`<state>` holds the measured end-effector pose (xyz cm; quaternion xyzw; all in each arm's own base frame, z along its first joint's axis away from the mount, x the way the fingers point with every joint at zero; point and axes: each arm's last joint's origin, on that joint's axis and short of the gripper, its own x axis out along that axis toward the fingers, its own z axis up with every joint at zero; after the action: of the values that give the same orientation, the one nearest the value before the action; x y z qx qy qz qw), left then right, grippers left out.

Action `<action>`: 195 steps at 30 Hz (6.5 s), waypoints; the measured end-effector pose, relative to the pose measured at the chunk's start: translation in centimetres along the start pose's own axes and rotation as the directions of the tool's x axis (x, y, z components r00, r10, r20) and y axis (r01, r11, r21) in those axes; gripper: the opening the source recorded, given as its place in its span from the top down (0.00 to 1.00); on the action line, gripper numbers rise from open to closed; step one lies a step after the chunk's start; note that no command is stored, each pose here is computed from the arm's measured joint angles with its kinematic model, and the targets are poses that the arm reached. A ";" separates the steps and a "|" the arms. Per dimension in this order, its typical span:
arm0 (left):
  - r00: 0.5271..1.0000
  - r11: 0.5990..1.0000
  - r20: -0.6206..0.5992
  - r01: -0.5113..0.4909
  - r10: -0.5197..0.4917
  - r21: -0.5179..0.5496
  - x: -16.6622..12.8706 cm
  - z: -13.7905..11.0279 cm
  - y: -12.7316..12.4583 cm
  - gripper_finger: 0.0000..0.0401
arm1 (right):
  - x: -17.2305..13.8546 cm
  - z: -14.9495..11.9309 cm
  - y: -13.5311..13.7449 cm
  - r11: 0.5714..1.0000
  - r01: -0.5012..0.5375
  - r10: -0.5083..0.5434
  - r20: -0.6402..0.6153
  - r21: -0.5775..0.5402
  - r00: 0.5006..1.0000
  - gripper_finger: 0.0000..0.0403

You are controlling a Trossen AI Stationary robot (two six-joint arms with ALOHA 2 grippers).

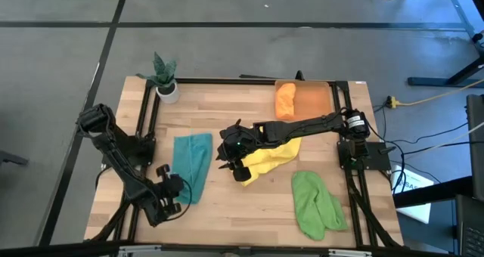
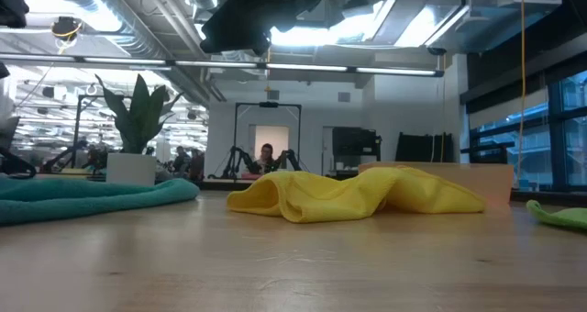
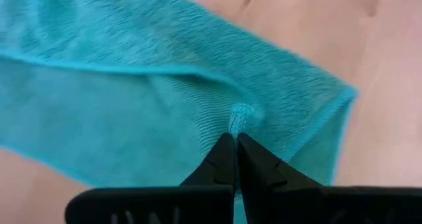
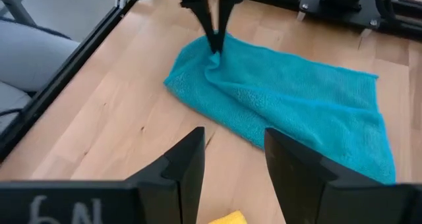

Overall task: Roll microfiber towels into tight, uniform cylinder then place into a basket
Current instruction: Roll the blue microfiber towel

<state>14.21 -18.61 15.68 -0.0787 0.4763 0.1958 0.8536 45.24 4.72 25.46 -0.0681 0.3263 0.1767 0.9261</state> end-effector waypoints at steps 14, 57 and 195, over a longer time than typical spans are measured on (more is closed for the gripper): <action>0.998 0.999 -0.049 -0.029 0.030 0.017 -0.4 -0.9 0.4 1.00 | 7.5 -3.0 -1.2 0.998 0.041 -0.032 0.167 -0.054 0.985 0.61; 0.982 0.998 -0.189 -0.022 0.011 -0.052 -0.5 -1.3 0.4 1.00 | 14.7 -7.6 -6.5 0.982 0.166 -0.161 -0.060 0.086 0.985 0.61; 0.999 0.977 -0.041 0.038 -0.030 0.208 8.7 11.5 17.2 0.83 | -8.5 1.1 -0.1 0.949 0.313 -0.259 -0.481 0.033 0.837 0.61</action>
<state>20.24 2.96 15.38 -0.0006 0.5089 0.1288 0.8511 39.81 2.48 31.64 -0.1056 0.5367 -0.0038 0.8371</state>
